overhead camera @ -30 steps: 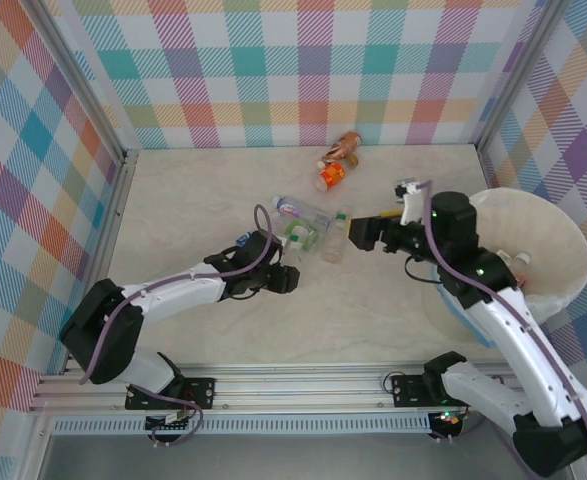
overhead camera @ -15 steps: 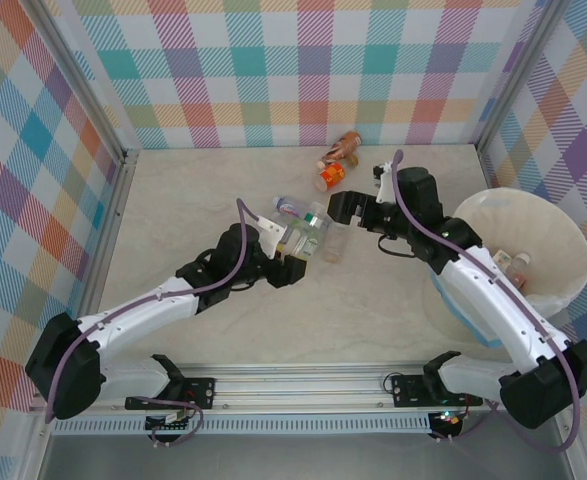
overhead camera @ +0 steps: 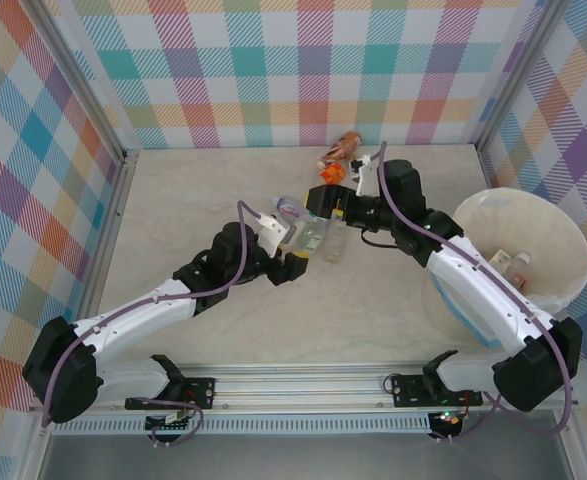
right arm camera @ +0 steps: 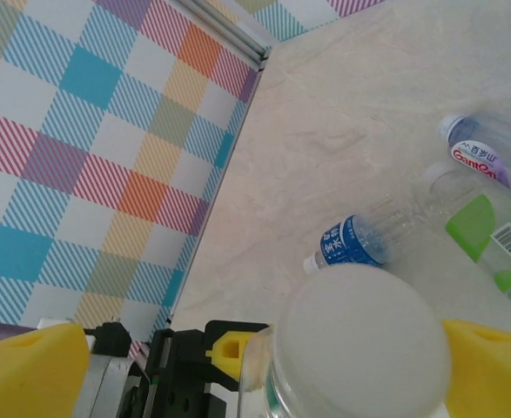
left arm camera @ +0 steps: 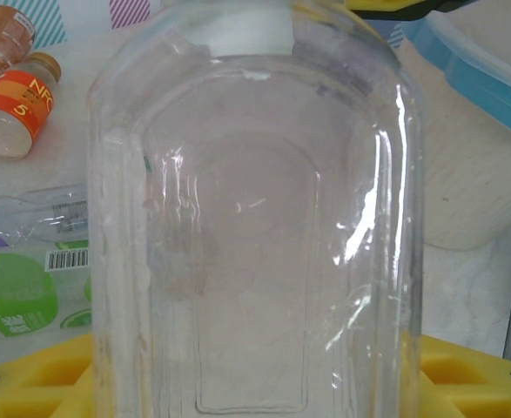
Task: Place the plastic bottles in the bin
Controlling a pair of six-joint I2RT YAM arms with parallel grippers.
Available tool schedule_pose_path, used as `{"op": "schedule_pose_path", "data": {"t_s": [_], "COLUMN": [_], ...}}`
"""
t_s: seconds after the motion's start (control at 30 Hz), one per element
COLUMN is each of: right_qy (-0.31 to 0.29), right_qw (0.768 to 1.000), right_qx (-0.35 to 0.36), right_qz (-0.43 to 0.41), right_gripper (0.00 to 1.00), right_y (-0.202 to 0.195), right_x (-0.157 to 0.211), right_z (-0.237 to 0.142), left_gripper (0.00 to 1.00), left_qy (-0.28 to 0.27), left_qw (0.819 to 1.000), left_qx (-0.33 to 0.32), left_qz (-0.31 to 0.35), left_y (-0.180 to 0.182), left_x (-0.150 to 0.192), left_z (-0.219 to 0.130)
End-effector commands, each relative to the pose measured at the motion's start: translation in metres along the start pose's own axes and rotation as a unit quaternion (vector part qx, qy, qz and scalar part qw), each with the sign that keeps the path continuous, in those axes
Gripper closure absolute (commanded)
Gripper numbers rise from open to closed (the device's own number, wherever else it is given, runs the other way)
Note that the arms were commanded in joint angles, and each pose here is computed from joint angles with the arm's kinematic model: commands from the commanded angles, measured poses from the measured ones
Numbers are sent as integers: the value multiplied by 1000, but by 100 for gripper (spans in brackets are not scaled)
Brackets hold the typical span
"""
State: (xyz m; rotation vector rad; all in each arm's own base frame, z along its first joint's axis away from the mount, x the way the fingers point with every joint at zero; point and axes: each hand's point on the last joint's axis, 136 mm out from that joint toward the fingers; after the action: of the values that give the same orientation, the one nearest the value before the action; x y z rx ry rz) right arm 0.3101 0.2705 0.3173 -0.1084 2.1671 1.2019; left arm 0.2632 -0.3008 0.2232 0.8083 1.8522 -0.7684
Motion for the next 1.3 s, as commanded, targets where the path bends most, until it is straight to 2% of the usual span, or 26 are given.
{"op": "schedule_pose_path", "data": {"t_s": [0.0, 0.1, 0.2, 0.27, 0.37, 0.4, 0.5, 0.57, 0.6, 0.73, 0.77, 0.9, 0.97, 1.1, 1.27], "right_qy": [-18, -2, 7, 1, -7, -13, -38, -68, -81, -130, -137, -154, -164, -211, -300], "right_qw": [1000, 1000, 1000, 1000, 999, 999, 998, 995, 993, 982, 979, 949, 935, 912, 891], "right_qx": [-2, 12, 2, 19, 27, 24, 33, 49, 55, 89, 104, 236, 274, 303, 265], "right_qz": [-1, 3, -4, -6, -18, -23, -40, -56, -63, -102, -112, -142, -153, -181, -216], "right_gripper": [0, 5, 20, 32, 43, 46, 55, 63, 65, 71, 71, 72, 71, 71, 74], "right_y": [7, 0, 2, -5, -6, -4, -4, -6, -7, -9, -11, -42, -48, -34, 10], "right_x": [-13, -7, -1, 0, -1, -2, -6, -13, -16, -25, -27, -31, -32, -41, -54], "right_z": [4, 11, 15, 13, 6, 4, -8, -21, -27, -58, -66, -111, -133, -185, -250], "left_gripper": [100, 100, 100, 100, 100, 96, 67, 36, 27, 3, 0, 0, 0, 0, 0], "left_qy": [-34, -37, -36, -37, -36, -33, -19, -17, -17, -29, -32, -36, -34, -30, -20], "left_qw": [999, 999, 999, 999, 999, 999, 1000, 1000, 1000, 999, 999, 999, 999, 999, 999], "left_qx": [25, 23, 12, 2, 0, 4, 16, 17, 16, 16, 13, -2, -6, -11, -14], "left_qz": [24, 17, 11, 11, 10, 10, 7, -2, -6, -18, -21, -27, -27, -28, -30], "left_y": [-15, -14, -11, -8, -7, -8, -12, -12, -12, -12, -11, -5, -4, -2, 1], "left_x": [-16, -19, -20, -21, -22, -22, -19, -19, -19, -19, -20, -19, -18, -15, -12], "left_z": [-5, -4, -2, -3, -3, -2, -1, -1, 0, -3, -3, -4, -4, -2, 4]}}
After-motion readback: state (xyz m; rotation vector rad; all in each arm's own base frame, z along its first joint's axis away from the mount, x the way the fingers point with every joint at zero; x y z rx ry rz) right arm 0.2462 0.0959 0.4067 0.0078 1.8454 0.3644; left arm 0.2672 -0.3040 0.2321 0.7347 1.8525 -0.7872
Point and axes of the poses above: each hand's point on the last joint's axis, 136 mm out from that joint toward the fingers, its own z axis out along the fingers, its own y axis along the line the jaws close on, x = y × z, and after that the axes turned 1 degree about z, right-handed
